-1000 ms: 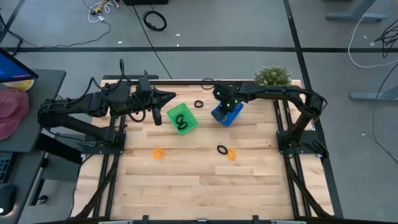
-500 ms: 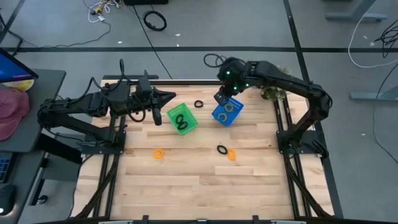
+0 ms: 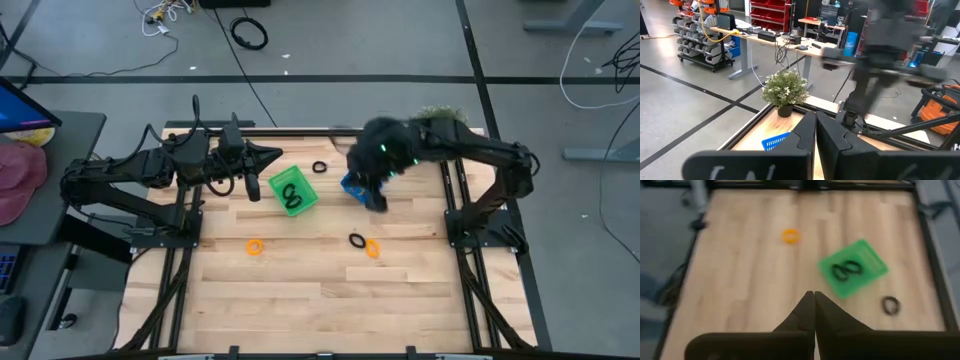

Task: Sort spring keychains
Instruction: Put the yellow spring keychain into the blue bin

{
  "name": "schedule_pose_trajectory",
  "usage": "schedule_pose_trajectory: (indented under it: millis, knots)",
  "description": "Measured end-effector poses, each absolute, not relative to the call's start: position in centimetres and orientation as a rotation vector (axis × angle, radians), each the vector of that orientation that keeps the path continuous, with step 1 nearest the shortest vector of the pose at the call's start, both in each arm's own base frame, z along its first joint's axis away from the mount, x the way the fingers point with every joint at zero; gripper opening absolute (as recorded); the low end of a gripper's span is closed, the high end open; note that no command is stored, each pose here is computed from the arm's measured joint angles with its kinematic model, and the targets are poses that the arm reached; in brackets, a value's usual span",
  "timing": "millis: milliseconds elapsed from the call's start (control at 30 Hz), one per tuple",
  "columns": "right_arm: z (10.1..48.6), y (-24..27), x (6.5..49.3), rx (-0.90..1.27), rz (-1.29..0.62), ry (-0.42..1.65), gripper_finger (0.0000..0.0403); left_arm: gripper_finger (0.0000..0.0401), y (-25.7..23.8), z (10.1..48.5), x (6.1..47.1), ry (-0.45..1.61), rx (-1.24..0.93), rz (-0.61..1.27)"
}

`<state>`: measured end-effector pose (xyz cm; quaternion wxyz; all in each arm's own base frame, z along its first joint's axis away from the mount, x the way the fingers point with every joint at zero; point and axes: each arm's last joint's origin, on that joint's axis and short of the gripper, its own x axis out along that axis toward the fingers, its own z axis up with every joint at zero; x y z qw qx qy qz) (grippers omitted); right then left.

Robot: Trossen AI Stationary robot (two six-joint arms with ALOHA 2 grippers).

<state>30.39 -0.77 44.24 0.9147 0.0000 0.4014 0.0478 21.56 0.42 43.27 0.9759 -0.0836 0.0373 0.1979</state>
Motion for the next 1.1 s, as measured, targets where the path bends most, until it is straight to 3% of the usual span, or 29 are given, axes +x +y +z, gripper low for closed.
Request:
schedule_pose_trajectory:
  millis: [300, 567, 800, 1100]
  knots:
    - [44.3, 5.3, 28.3, -0.194, 0.254, 0.893, 0.0001, 0.0016, 0.4, 43.3, 21.6, 0.075, -0.168, 0.399]
    - [42.8, 7.1, 27.3, -0.254, 0.309, 1.074, 0.0017, 0.0016, 0.4, 43.3, 21.6, 0.076, -0.168, 0.399]
    - [41.8, 7.5, 27.4, -0.324, 0.367, 1.101, 0.0102, 0.0016, 0.4, 43.3, 21.6, 0.076, -0.168, 0.399]
    - [34.6, 8.5, 28.6, -0.442, 0.461, 1.261, 0.0221, 0.0016, 0.4, 43.3, 21.5, 0.078, -0.168, 0.399]
